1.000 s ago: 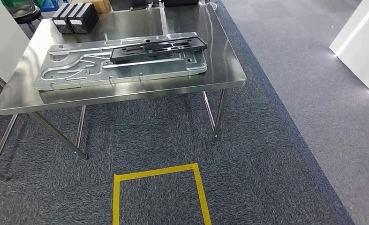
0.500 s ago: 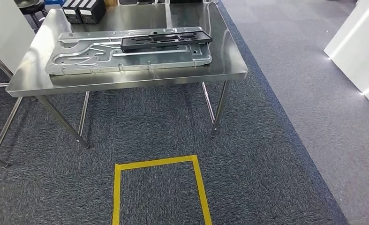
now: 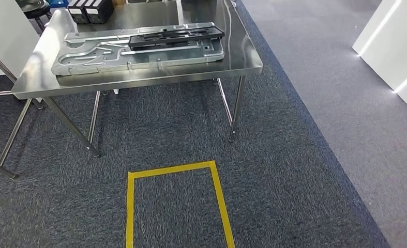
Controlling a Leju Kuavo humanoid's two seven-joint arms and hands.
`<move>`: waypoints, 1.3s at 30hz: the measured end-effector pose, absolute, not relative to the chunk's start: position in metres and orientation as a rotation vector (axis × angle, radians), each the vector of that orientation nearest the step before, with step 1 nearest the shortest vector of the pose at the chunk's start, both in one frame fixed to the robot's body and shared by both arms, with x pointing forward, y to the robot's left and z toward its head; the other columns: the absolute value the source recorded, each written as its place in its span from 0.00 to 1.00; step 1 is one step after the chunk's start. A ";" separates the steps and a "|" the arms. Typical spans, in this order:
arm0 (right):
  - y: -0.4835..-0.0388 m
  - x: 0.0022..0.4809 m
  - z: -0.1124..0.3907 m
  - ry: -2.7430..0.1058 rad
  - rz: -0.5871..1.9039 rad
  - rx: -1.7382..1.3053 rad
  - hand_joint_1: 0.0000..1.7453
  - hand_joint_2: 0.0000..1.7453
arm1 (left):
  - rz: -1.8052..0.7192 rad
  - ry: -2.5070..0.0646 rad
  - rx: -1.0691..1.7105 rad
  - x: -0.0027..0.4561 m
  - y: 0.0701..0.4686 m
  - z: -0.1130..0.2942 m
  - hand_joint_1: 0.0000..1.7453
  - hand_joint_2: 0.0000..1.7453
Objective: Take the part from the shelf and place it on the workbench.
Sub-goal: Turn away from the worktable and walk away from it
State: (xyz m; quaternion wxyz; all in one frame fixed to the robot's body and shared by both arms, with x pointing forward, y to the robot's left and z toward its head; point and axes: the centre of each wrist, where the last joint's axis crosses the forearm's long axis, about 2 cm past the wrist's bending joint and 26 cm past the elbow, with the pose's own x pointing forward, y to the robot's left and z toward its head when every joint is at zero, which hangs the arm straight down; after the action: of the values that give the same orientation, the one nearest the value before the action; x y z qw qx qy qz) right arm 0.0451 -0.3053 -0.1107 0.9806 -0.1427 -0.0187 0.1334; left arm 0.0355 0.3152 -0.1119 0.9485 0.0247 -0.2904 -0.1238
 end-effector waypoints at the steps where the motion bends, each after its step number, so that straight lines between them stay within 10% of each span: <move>1: -0.305 0.045 -0.111 -0.037 0.268 -0.287 0.00 0.00 | -0.252 -0.591 0.050 0.035 0.315 -0.112 0.00 0.00; 17: -0.303 0.040 -0.111 -0.036 0.268 -0.280 0.00 0.00 | -0.251 -0.584 0.052 0.038 0.314 -0.112 0.00 0.00; 21: -0.303 0.039 -0.112 -0.032 0.268 -0.263 0.00 1.00 | -0.250 -0.574 0.053 0.037 0.314 -0.112 0.00 0.00; 32: -0.303 0.040 -0.112 -0.014 0.218 -0.231 0.00 1.00 | -0.250 -0.560 0.053 0.037 0.315 -0.112 0.00 0.00; 36: -0.304 0.040 -0.112 -0.024 0.205 -0.229 0.00 0.00 | -0.250 -0.559 0.055 0.037 0.315 -0.112 0.00 0.00; 39: -0.304 0.040 -0.112 -0.026 0.199 -0.227 0.00 0.00 | -0.250 -0.558 0.055 0.037 0.315 -0.112 0.00 0.00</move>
State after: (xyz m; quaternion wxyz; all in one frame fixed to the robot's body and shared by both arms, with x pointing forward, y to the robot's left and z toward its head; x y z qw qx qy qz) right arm 0.0398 -0.3036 -0.1116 0.9886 -0.1129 -0.0132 0.0992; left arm 0.0369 0.3155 -0.1118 0.9533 0.0270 -0.2744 -0.1229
